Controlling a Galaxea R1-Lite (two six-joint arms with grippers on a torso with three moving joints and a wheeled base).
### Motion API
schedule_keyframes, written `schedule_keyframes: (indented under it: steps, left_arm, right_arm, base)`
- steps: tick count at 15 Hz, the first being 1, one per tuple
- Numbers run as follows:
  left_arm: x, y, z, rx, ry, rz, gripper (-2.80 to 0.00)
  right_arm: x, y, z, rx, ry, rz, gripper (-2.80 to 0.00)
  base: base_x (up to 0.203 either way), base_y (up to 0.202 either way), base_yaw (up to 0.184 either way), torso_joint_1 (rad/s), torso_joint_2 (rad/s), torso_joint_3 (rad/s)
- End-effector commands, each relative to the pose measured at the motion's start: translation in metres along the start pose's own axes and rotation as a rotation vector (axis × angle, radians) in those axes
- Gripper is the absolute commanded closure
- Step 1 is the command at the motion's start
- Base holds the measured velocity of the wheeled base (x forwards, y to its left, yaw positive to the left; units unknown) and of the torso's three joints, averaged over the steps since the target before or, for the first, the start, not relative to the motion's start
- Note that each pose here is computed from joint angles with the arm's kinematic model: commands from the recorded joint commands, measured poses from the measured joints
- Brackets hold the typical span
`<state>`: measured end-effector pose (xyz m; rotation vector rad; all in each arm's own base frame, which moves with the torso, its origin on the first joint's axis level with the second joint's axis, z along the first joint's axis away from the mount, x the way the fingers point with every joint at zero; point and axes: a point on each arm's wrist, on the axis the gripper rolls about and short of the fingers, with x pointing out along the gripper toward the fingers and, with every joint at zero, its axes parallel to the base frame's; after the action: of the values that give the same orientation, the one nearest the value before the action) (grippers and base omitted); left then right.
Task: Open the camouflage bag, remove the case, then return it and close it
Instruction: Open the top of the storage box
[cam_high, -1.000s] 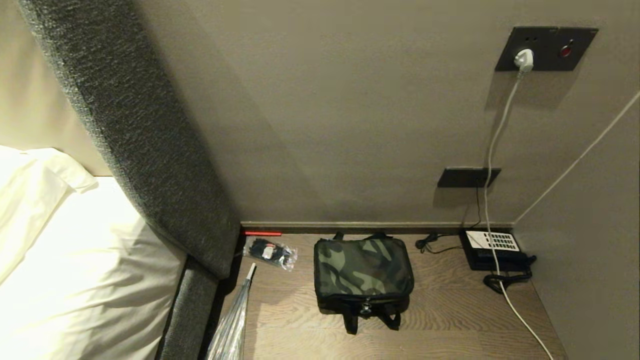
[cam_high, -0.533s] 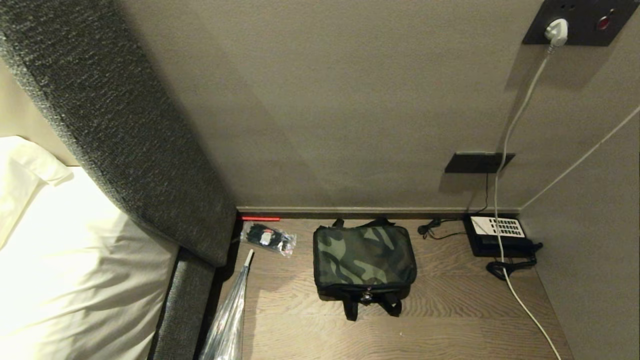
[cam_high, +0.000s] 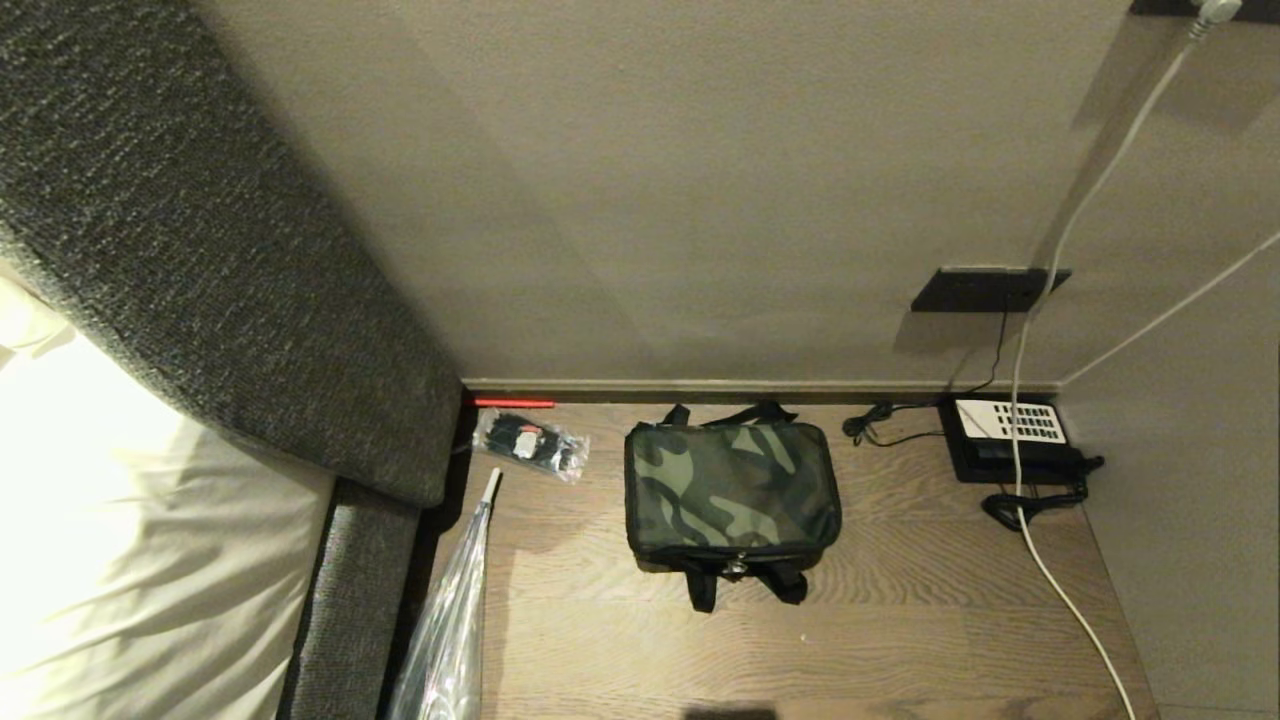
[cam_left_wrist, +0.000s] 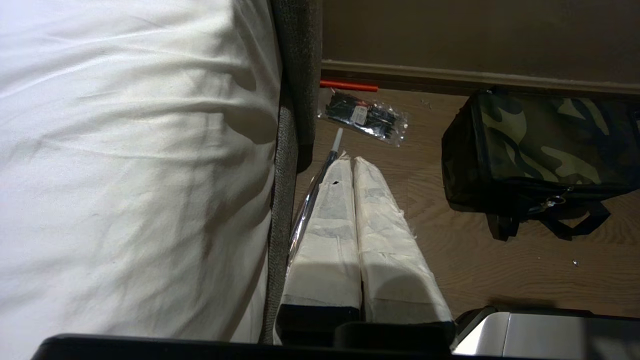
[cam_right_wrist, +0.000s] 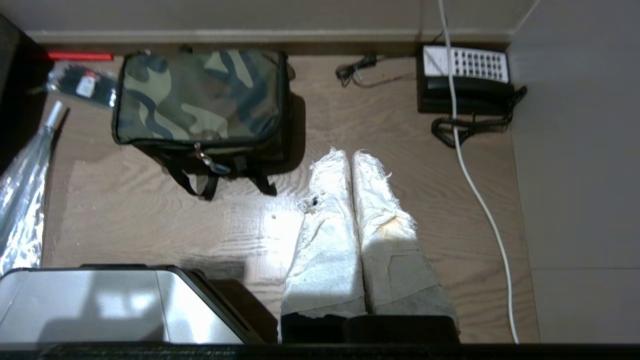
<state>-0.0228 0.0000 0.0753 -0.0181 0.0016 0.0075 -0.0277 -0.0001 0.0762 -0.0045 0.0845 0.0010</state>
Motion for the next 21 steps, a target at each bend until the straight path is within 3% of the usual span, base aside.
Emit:
schedule_keyframes:
  steps: [1, 21]
  left_arm:
    - [0.0001, 0.0, -0.0001, 0.001, 0.002, 0.001, 0.0]
    - [0.0002, 0.0, -0.0003, 0.003, 0.003, 0.0, 0.0]
  right_arm:
    - [0.0, 0.0, -0.0001, 0.0, 0.001, 0.001, 0.0]
    - [0.0, 0.0, -0.0002, 0.0, 0.001, 0.001, 0.0]
  base:
    - [0.0, 0.0, 0.0, 0.002, 0.0, -0.211]
    - [0.0, 0.0, 0.0, 0.003, 0.0, -0.179]
